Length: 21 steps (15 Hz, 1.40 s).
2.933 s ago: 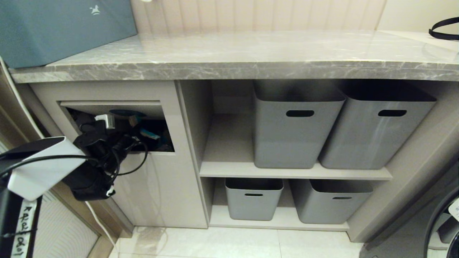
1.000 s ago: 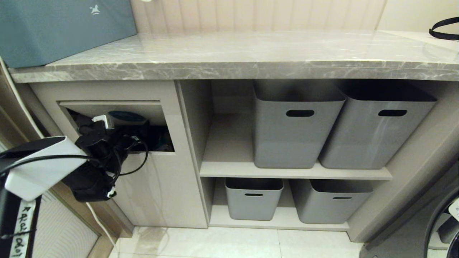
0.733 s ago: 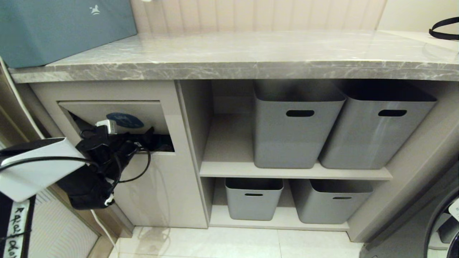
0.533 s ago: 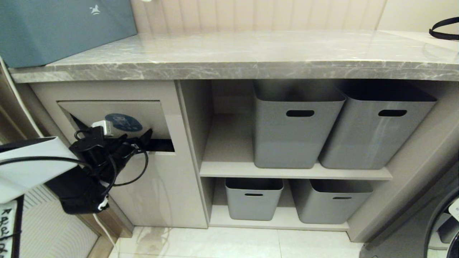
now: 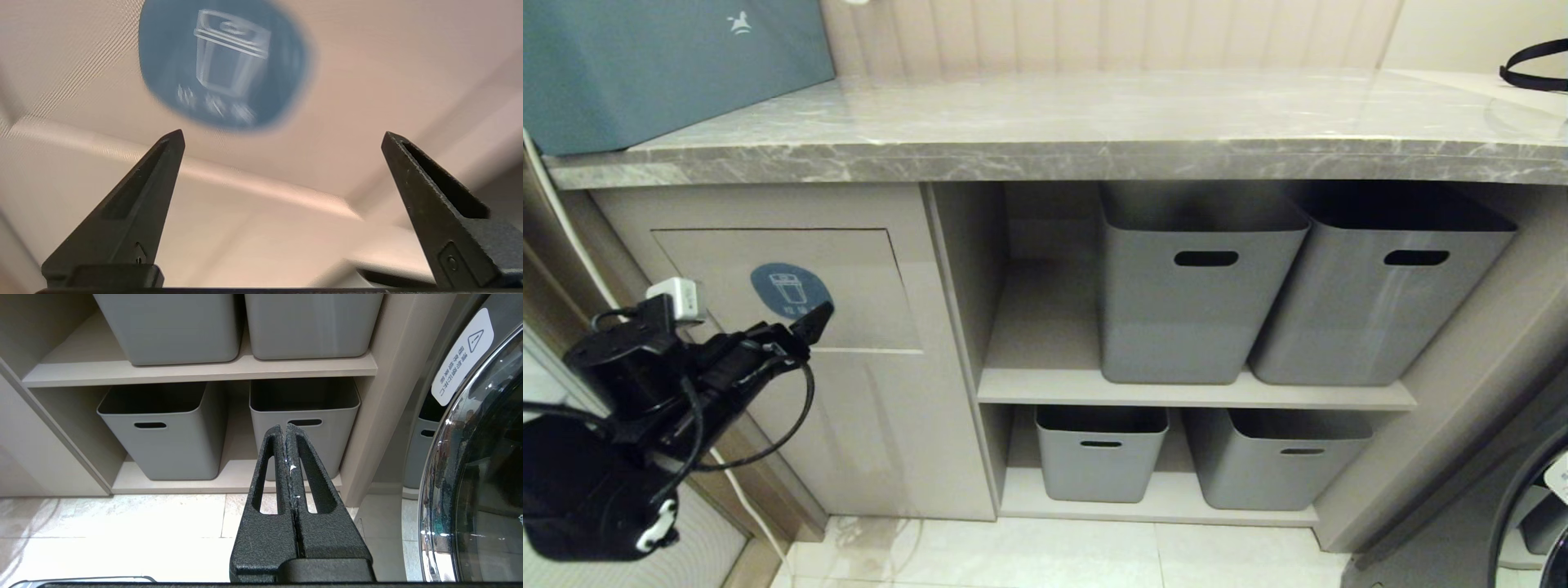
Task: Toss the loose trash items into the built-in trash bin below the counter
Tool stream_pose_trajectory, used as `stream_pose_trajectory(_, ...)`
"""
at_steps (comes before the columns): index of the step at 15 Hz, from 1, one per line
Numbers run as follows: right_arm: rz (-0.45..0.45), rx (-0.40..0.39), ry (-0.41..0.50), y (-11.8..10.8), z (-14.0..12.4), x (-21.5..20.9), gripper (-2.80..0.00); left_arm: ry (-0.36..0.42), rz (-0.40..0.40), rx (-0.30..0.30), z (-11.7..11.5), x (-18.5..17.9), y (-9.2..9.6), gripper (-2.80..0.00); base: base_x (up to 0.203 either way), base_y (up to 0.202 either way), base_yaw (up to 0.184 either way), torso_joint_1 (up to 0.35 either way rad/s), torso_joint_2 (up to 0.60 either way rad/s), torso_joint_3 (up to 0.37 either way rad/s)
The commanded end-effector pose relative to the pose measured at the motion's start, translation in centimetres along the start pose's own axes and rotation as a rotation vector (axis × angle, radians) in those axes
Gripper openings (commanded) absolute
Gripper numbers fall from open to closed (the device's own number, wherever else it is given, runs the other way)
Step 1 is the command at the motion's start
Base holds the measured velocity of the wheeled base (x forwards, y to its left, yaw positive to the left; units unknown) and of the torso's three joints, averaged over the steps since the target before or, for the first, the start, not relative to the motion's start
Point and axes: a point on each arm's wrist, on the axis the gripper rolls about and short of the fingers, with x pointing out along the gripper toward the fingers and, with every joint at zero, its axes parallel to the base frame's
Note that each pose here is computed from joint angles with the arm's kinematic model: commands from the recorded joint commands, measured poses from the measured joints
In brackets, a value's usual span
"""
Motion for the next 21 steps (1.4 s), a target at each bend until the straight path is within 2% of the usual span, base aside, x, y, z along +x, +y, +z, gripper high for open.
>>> stream_pose_trajectory(1, 0.000, 0.000, 0.002, 0.0, 0.0, 0.0, -2.80, -0.070, -0.026, -0.004, 3.0, -3.8, -1.2, 0.00, 0.000, 0.000, 0.000, 0.000, 0.00, 0.000)
stream_pose_trajectory(2, 0.000, 0.000, 0.002, 0.0, 0.0, 0.0, -2.80, -0.091, -0.039, -0.007, 3.9, -5.6, -1.7, -2.80, 0.000, 0.000, 0.000, 0.000, 0.00, 0.000)
stream_pose_trajectory(5, 0.000, 0.000, 0.002, 0.0, 0.0, 0.0, -2.80, -0.195, -0.080, 0.000, 7.1, -11.1, -3.2, -2.80, 0.000, 0.000, 0.000, 0.000, 0.00, 0.000)
stream_pose_trajectory(6, 0.000, 0.000, 0.001, 0.0, 0.0, 0.0, -2.80, -0.207, -0.085, 0.002, 8.0, -13.2, -3.7, -2.80, 0.000, 0.000, 0.000, 0.000, 0.00, 0.000)
stream_pose_trajectory(9, 0.000, 0.000, 0.001, 0.0, 0.0, 0.0, -2.80, -0.107, -0.057, 0.001, 8.7, -20.1, -4.5, -2.80, 0.000, 0.000, 0.000, 0.000, 0.00, 0.000)
stream_pose_trajectory(11, 0.000, 0.000, 0.002, 0.0, 0.0, 0.0, -2.80, -0.079, -0.053, 0.031, 7.4, -25.5, -4.6, -2.80, 0.000, 0.000, 0.000, 0.000, 0.00, 0.000)
stream_pose_trajectory(14, 0.000, 0.000, 0.000, 0.0, 0.0, 0.0, -2.80, -0.092, -0.048, 0.121, 3.3, -32.0, -3.8, -2.80, 0.000, 0.000, 0.000, 0.000, 0.00, 0.000)
stream_pose_trajectory(16, 0.000, 0.002, 0.000, 0.0, 0.0, 0.0, -2.80, -0.061, -0.003, 0.201, 0.3, -33.4, -2.9, -2.80, 0.000, 0.000, 0.000, 0.000, 0.00, 0.000)
stream_pose_trajectory(18, -0.002, 0.002, 0.000, 0.0, 0.0, 0.0, -2.80, 0.052, 0.050, 0.320, -2.6, -33.1, -1.9, -2.80, 0.000, 0.000, 0.000, 0.000, 0.00, 0.000)
stream_pose_trajectory(19, 0.000, 0.002, 0.000, 0.0, 0.0, 0.0, -2.80, 0.083, 0.052, 0.324, -2.9, -33.0, -1.8, -2.80, 0.000, 0.000, 0.000, 0.000, 0.00, 0.000)
stream_pose_trajectory(21, -0.001, 0.002, 0.000, 0.0, 0.0, 0.0, -2.80, 0.092, 0.048, 0.303, -3.0, -33.0, -1.8, -2.80, 0.000, 0.000, 0.000, 0.000, 0.00, 0.000)
